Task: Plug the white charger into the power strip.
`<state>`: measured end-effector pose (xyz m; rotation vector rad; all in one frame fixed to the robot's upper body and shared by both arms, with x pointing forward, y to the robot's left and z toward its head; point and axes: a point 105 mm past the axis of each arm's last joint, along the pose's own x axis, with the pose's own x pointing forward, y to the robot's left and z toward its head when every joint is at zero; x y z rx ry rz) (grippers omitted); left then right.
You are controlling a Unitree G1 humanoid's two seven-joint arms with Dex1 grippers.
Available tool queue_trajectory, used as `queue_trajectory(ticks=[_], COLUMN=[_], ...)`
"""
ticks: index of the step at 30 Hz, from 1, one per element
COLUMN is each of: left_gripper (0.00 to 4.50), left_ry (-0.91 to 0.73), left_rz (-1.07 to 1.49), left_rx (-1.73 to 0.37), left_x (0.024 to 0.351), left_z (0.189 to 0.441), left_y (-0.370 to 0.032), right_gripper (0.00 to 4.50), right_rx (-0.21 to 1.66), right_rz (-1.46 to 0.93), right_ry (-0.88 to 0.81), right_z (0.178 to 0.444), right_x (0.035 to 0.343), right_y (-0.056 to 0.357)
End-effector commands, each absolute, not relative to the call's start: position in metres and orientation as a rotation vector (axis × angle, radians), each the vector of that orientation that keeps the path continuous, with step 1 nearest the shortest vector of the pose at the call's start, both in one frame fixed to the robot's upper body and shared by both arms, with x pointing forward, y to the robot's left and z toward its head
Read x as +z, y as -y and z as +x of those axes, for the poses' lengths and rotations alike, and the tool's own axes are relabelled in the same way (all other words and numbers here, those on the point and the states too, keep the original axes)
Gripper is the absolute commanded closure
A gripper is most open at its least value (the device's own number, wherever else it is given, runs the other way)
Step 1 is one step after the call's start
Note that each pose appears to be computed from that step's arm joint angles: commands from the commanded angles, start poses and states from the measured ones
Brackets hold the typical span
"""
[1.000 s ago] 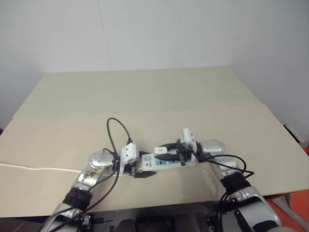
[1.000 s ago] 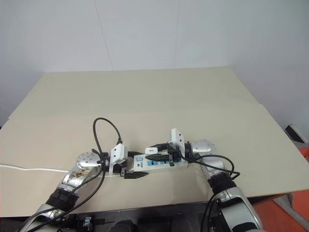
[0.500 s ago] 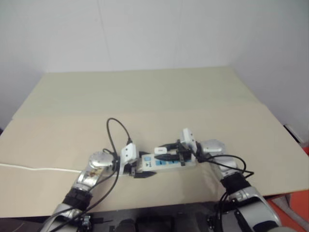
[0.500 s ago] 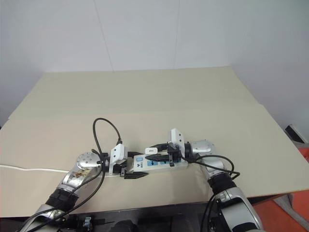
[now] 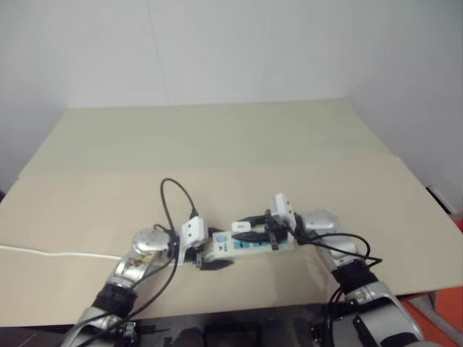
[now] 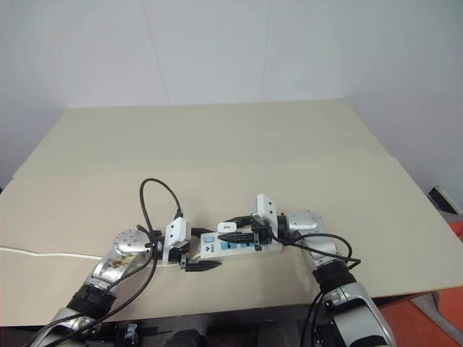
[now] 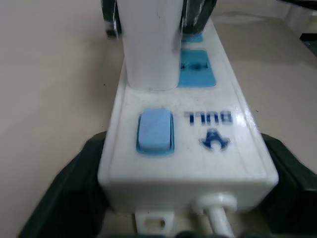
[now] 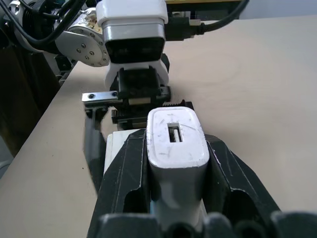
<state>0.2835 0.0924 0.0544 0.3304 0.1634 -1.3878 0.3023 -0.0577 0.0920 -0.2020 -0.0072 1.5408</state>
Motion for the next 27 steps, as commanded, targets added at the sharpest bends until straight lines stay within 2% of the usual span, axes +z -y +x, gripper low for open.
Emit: queue_trajectory(ticks=[1, 7, 16, 23, 27], left_gripper=[0.02, 0.02, 0.00, 0.00, 0.00], left_ry=[-0.180, -0.151, -0.095, -0.066, -0.063], left_rz=[0.313, 0.293, 0.307, 0.315, 0.332], left_rx=[-1.405, -1.414, -1.428, -1.436, -1.439], left_x=[0.054, 0.068, 0.098, 0.115, 0.125], left_z=[0.279, 0.279, 0.278, 0.276, 0.275], left_y=[-0.093, -0.097, -0.108, -0.112, -0.124], right_gripper=[3.35, 3.35, 0.48, 0.48, 0.48], right_rx=[1.549, 1.541, 1.565, 1.547, 1.514], right_rz=[-0.213, -0.214, -0.280, -0.360, -0.388], right_ry=[-0.263, -0.243, -0.150, -0.051, -0.041], right_z=[0.288, 0.292, 0.291, 0.286, 0.279], right_x=[0.039, 0.044, 0.074, 0.114, 0.143], right_y=[0.067, 0.066, 0.074, 0.093, 0.121])
